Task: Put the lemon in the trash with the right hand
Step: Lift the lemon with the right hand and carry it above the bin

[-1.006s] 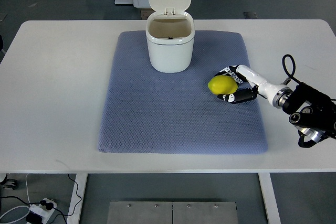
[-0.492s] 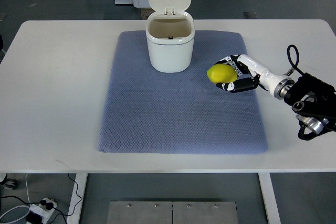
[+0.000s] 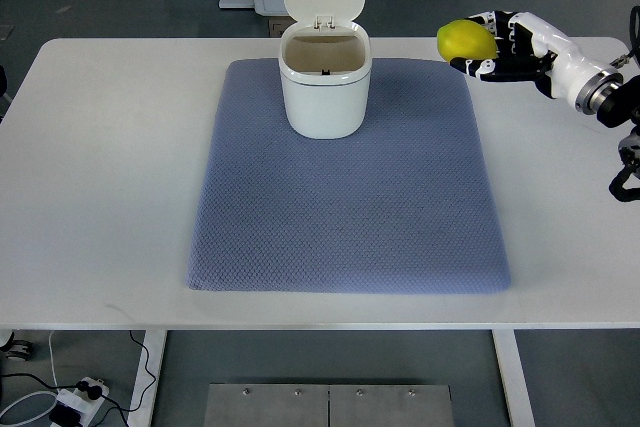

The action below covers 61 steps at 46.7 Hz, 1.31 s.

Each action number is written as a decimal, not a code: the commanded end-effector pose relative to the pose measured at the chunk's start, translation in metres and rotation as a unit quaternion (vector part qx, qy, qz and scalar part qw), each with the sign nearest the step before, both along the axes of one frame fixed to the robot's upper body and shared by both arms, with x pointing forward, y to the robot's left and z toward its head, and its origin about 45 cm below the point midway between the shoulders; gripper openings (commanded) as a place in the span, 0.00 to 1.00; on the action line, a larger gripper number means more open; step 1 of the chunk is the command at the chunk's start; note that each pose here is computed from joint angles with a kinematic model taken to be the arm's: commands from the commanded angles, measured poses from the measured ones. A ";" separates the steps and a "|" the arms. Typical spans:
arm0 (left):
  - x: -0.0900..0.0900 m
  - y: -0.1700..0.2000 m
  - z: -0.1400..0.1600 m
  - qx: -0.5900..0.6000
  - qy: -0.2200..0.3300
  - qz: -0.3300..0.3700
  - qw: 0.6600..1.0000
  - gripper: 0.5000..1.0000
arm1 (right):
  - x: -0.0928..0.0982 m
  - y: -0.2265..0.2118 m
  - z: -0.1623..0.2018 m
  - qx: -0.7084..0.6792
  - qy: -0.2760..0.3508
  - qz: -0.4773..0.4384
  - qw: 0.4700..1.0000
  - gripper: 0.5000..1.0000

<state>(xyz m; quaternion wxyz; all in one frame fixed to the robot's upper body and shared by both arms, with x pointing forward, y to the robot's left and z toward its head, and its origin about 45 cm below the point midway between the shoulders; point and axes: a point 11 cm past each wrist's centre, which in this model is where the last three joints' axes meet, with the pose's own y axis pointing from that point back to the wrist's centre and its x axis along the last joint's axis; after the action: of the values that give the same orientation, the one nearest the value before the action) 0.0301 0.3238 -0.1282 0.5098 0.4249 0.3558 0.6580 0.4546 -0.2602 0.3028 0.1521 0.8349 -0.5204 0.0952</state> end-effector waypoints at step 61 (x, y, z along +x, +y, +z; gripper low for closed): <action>0.000 0.000 0.000 0.000 0.000 -0.001 1.000 1.00 | 0.053 0.151 0.027 -0.014 -0.009 0.039 0.999 0.00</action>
<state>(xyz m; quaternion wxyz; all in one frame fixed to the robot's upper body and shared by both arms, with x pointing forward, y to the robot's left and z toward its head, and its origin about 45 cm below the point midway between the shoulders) 0.0303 0.3237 -0.1282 0.5100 0.4248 0.3557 0.6580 0.5037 -0.1136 0.3293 0.1545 0.8538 -0.4844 0.1118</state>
